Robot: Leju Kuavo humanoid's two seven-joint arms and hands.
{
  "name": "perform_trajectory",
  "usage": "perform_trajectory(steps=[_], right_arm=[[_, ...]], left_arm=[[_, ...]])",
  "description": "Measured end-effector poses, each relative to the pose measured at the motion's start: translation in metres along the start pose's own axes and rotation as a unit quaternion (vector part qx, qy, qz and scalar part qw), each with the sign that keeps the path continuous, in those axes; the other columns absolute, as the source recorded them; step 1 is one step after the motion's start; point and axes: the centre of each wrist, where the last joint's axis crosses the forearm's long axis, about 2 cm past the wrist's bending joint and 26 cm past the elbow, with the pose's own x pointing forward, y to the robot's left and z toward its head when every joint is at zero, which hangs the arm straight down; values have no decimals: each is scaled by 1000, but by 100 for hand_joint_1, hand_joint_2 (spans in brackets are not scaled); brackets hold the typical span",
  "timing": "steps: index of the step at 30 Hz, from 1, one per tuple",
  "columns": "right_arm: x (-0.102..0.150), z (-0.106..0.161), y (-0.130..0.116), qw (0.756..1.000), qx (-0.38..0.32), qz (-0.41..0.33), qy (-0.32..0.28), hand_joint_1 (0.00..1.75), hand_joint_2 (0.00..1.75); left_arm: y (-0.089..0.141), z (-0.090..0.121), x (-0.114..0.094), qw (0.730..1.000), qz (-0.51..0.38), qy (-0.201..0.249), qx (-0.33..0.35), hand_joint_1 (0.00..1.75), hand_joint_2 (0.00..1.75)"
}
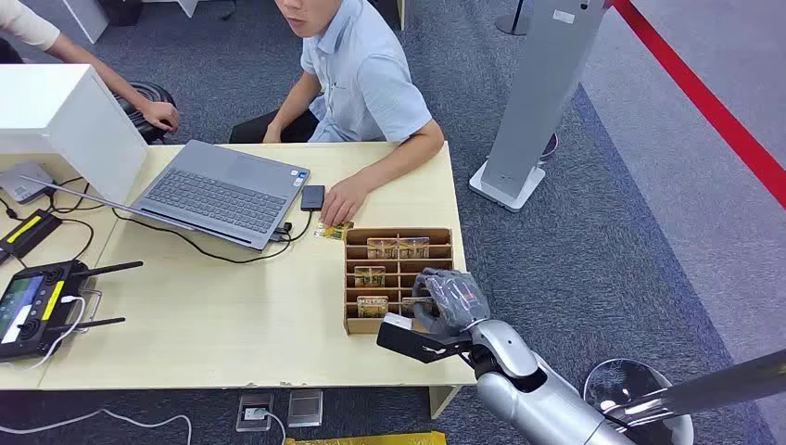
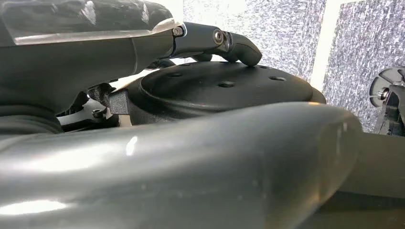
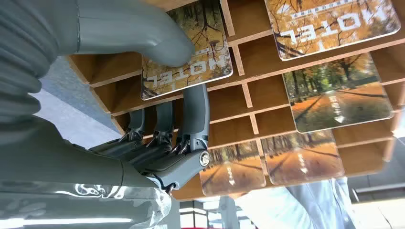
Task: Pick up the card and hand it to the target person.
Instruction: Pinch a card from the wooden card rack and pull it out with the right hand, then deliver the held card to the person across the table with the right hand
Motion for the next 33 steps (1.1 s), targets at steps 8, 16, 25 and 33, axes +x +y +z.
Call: perform_trajectory(steps=[8, 16, 25, 33], right_arm=[[0, -1, -4, 999, -47, -5, -24, 175, 175], [4, -4, -14, 993, -95, -11, -64, 175, 175], [9, -6, -22, 988, -111, -20, -103, 175, 175], [16, -8, -26, 986, -93, -29, -133, 175, 175]], left_arm=[[0, -1, -1, 1000, -1, -6, -4, 0, 0], [2, -2, -1, 1000, -2, -12, -9, 0, 0], [3, -3, -1, 1000, -4, -15, -13, 0, 0], [3, -3, -2, 1000, -1, -8, -11, 0, 0]])
